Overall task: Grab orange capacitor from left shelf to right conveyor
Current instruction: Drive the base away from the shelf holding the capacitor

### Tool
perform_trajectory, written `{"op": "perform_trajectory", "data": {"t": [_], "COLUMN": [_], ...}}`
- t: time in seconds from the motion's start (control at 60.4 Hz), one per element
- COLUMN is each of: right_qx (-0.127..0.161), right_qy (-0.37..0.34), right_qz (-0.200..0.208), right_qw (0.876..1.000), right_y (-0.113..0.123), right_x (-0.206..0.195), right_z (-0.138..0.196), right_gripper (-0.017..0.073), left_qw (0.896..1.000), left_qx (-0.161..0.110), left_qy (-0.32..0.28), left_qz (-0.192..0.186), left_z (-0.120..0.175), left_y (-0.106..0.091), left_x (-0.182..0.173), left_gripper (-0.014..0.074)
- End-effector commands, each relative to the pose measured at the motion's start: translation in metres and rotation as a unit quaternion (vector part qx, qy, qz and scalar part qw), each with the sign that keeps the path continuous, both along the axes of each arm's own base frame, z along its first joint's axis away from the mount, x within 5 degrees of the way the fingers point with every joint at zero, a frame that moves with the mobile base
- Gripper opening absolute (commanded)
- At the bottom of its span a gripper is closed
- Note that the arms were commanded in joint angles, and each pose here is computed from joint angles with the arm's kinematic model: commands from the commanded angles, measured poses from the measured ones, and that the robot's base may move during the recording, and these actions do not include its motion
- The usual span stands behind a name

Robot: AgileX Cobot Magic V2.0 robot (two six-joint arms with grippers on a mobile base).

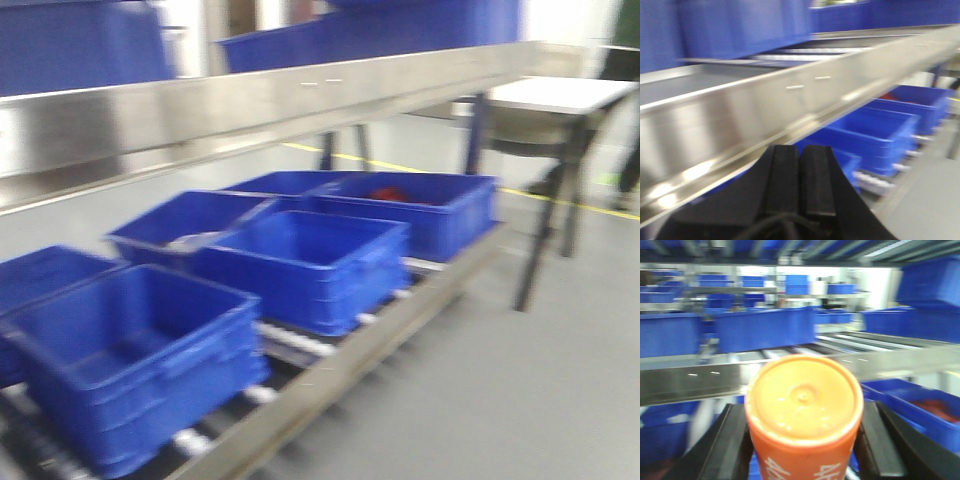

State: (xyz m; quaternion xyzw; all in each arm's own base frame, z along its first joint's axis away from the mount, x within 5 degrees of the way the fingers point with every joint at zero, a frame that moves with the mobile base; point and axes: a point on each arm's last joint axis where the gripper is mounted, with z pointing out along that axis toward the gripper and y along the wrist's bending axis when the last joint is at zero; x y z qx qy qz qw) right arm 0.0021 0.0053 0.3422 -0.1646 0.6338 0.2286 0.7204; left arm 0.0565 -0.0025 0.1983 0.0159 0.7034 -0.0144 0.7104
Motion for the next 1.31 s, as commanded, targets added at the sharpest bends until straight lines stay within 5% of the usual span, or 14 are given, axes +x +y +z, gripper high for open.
{"op": "perform_trajectory", "data": {"t": [0.0, 1.291], "right_qx": [0.027, 0.027], "right_qy": [-0.049, -0.049], "right_qz": [-0.004, -0.005], "right_qw": [0.998, 0.998], "right_y": [-0.0022, -0.0022], "right_x": [-0.0024, -0.0024], "right_z": [0.0163, 0.0164], "right_gripper": [0.0049, 0.0049], "left_qw": [0.999, 0.999], "left_qx": [-0.008, -0.008], "left_qy": [-0.035, -0.035], "left_qz": [-0.003, -0.003], "left_z": [-0.0009, -0.0009], "left_y": [-0.0002, -0.0002], "left_x": [0.0001, 0.0001], "left_gripper": [-0.0125, -0.0125]}}
